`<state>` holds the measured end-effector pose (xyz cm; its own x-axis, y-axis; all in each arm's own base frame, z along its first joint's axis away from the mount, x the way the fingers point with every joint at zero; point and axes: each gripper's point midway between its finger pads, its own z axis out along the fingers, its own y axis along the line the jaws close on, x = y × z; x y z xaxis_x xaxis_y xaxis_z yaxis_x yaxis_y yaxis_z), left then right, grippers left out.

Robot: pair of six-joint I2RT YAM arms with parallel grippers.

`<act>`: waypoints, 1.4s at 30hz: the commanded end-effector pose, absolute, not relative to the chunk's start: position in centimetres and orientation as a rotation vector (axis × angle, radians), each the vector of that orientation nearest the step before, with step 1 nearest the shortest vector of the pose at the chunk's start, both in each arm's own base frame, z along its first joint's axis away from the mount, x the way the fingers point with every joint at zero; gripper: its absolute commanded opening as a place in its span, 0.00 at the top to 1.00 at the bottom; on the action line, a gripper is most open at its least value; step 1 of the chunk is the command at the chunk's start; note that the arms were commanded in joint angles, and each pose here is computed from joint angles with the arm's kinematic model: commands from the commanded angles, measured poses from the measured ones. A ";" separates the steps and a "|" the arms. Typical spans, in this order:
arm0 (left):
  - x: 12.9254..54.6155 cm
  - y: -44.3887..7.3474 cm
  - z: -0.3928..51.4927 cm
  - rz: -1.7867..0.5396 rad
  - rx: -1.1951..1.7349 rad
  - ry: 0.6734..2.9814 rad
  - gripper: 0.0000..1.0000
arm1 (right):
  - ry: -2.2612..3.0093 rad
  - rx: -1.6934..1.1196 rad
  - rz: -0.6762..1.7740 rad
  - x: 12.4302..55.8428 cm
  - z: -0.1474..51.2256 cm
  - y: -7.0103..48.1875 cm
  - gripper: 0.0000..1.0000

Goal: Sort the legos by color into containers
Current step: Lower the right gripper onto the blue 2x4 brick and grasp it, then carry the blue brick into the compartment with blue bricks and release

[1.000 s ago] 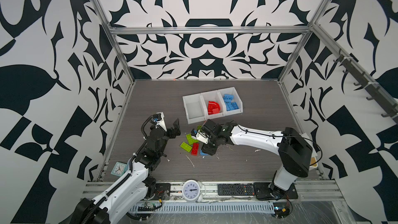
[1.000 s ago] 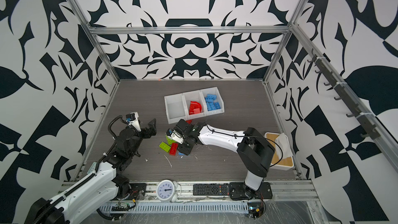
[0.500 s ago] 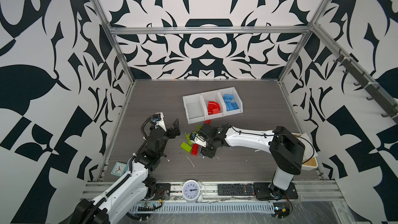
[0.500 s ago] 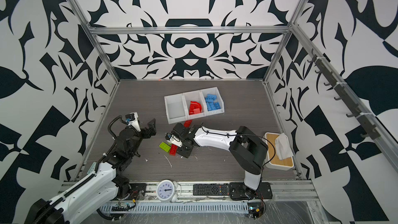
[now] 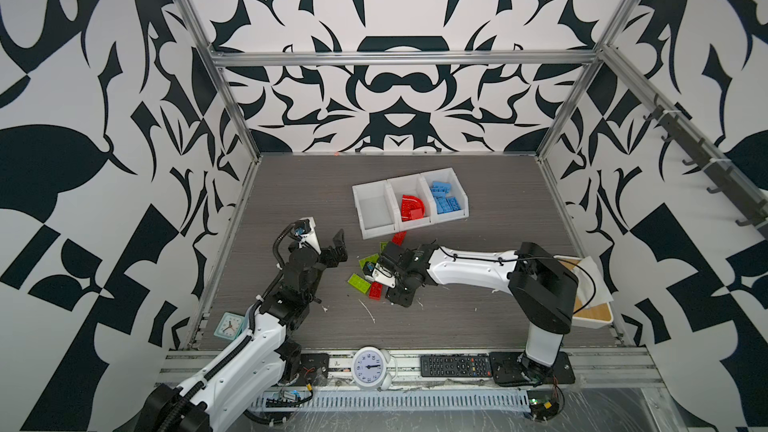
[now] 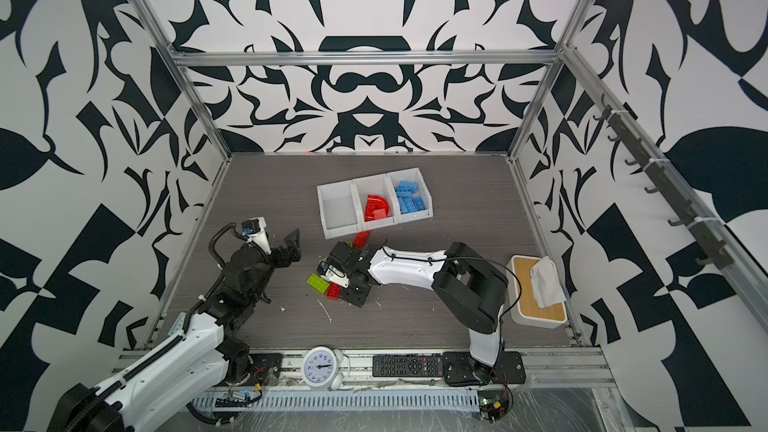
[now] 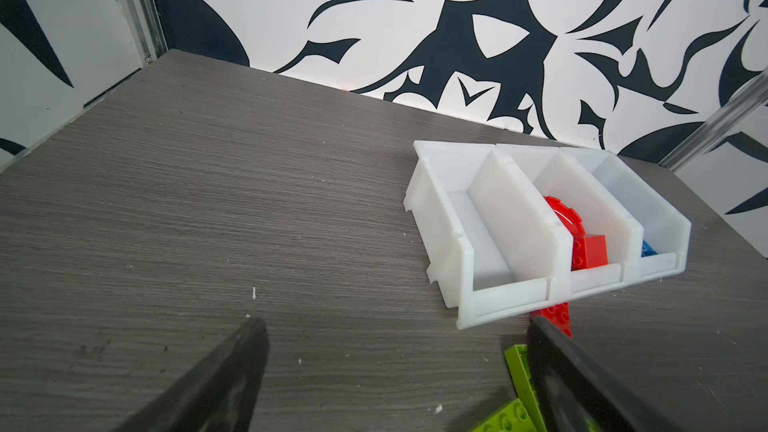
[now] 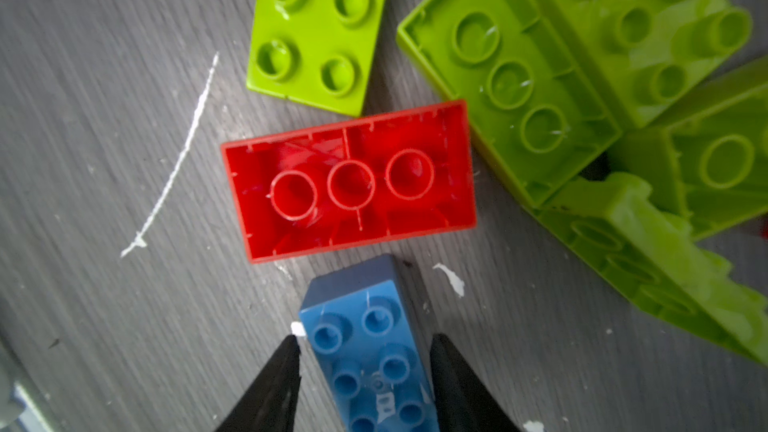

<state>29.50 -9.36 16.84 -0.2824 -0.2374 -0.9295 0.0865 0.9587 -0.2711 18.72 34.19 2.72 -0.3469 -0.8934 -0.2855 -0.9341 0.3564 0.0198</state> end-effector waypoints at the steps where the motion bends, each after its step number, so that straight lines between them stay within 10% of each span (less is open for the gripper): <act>1: 29.6 -8.9 17.7 -0.310 -0.138 1.807 0.01 | 2.368 -1.613 0.271 19.2 4.0 35.1 0.49; 23: 29.5 -10.6 18.0 -0.379 -0.052 1.802 0.01 | 2.309 -1.438 0.365 21.4 9.7 33.8 0.78; 42: 30.2 -12.1 17.3 -0.403 0.010 1.863 0.01 | 2.234 -0.740 0.478 41.8 21.1 22.2 0.81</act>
